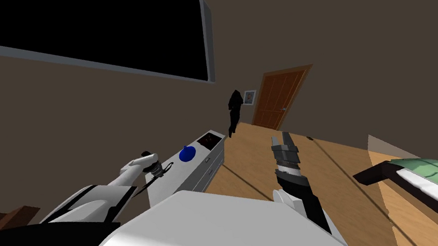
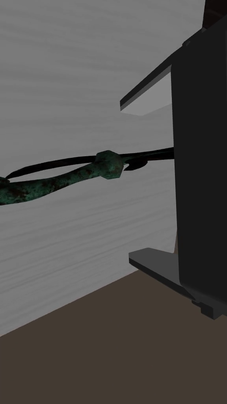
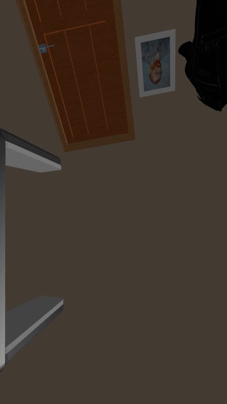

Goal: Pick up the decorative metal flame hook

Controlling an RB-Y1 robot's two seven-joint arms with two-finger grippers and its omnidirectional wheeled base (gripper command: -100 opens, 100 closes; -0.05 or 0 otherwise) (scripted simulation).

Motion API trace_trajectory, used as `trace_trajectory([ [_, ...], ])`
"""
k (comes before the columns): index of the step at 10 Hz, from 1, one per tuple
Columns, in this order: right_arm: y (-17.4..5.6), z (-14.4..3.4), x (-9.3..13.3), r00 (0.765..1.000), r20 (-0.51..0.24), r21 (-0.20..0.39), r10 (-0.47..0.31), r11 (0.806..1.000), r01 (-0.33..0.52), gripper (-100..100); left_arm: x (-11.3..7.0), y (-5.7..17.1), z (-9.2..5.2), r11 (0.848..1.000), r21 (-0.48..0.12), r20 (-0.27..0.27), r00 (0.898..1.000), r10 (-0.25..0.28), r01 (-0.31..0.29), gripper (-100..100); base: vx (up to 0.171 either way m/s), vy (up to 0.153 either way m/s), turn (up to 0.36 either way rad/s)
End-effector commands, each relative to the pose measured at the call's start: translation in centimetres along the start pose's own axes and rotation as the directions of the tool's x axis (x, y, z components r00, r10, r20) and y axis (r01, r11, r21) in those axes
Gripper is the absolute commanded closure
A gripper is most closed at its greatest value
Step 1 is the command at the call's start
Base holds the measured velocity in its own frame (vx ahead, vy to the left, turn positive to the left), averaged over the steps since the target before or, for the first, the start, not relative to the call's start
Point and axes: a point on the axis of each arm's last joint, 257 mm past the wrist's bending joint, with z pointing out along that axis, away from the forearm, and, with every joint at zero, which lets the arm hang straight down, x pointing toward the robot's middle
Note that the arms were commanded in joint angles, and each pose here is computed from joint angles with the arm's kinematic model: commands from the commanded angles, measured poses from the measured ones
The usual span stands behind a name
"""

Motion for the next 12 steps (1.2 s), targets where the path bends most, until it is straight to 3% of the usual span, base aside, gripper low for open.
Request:
trace_trajectory([
  [1, 0.0, 0.0, 0.0, 1.000, 0.000, 0.000, 0.000, 1.000, 0.000, 0, -1.4, 0.9, -0.3, 0.998, -0.056, 0.028, 0.999, -0.030, 0.032, -100, 0.055, 0.009, -0.054],
  [4, 0.0, 0.0, 0.0, 1.000, 0.000, 0.000, 0.000, 1.000, 0.000, 0, -3.3, 2.3, -0.3, 0.991, -0.115, 0.065, 0.996, -0.064, 0.071, -100, 0.047, 0.009, -0.037],
  [6, 0.0, 0.0, 0.0, 1.000, 0.000, 0.000, 0.000, 1.000, 0.000, 0, -5.4, 4.2, -0.7, 0.974, -0.191, 0.111, 0.988, -0.106, 0.126, -100, 0.057, 0.010, -0.058],
  [7, 0.0, 0.0, 0.0, 1.000, 0.000, 0.000, 0.000, 1.000, 0.000, 0, -5.4, 4.3, -0.8, 0.973, -0.193, 0.112, 0.988, -0.106, 0.126, -100, 0.047, 0.014, -0.017],
  [10, 0.0, 0.0, 0.0, 1.000, 0.000, 0.000, 0.000, 1.000, 0.000, 0, -7.1, 6.1, -1.3, 0.950, -0.258, 0.153, 0.978, -0.140, 0.176, -100, 0.034, 0.018, -0.034],
  [11, 0.0, 0.0, 0.0, 1.000, 0.000, 0.000, 0.000, 1.000, 0.000, 0, -6.8, 5.7, -1.2, 0.954, -0.248, 0.147, 0.980, -0.138, 0.171, -100, 0.015, 0.005, -0.006],
  [12, 0.0, 0.0, 0.0, 1.000, 0.000, 0.000, 0.000, 1.000, 0.000, 0, -6.9, 5.8, -1.2, 0.953, -0.251, 0.148, 0.980, -0.136, 0.171, 0, 0.000, 0.000, 0.000],
])
